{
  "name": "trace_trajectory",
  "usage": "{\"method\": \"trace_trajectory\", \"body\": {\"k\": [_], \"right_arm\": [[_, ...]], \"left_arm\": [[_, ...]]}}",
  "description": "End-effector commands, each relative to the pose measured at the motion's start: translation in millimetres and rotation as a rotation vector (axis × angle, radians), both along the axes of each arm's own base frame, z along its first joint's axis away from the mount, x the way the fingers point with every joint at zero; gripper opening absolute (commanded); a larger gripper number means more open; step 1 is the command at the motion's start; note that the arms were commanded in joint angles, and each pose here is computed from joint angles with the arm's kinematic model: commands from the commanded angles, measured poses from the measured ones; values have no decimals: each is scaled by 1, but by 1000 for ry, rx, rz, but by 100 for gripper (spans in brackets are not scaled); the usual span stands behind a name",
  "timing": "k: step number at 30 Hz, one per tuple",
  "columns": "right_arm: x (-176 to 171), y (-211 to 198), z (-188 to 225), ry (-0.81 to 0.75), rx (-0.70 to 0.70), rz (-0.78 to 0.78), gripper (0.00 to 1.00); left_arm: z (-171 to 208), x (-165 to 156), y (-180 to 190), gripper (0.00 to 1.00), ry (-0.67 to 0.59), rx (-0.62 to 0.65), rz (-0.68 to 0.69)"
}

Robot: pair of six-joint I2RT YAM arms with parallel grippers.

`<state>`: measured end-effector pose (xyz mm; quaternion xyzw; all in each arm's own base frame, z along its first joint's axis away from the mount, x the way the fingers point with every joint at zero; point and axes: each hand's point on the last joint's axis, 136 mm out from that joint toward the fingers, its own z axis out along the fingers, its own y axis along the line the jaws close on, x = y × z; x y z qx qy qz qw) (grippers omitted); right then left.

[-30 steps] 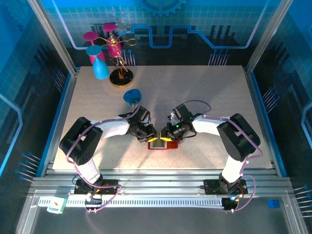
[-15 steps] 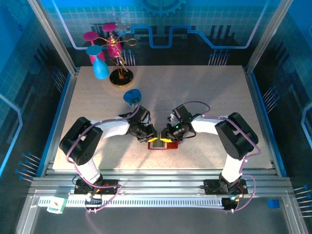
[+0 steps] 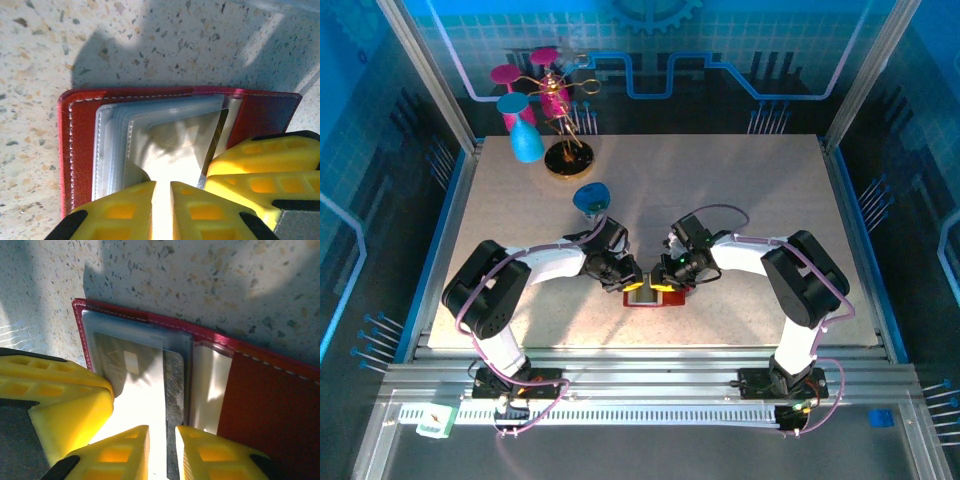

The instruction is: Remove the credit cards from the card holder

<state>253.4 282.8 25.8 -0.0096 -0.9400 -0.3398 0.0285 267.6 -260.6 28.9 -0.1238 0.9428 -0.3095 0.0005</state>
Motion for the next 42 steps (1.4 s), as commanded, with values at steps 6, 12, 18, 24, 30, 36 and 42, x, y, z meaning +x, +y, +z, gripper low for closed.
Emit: {"method": "trace_trajectory", "body": {"k": [6,12,18,24,30,36,42], "right_arm": [[-5,-8,7,-7,-57,7,22],[0,-6,22,-37,-39,0,23],[2,-7,24,-42,-27,-9,23],[3,-6,24,-39,15,-11,23],[5,-9,22,-34,53,-24,23],[2,-11,17,-22,64,-17,23],[0,-18,6,-6,57,-41,23]], "left_arm": [[3,-2,3,18,3,33,-6],[12,-1,3,20,-11,38,-17],[18,-2,2,23,-16,33,-27],[25,-1,3,22,-40,28,-34],[18,-3,4,14,-11,48,-29],[7,-8,6,7,32,61,-29],[-1,-11,13,4,51,116,-32]]}}
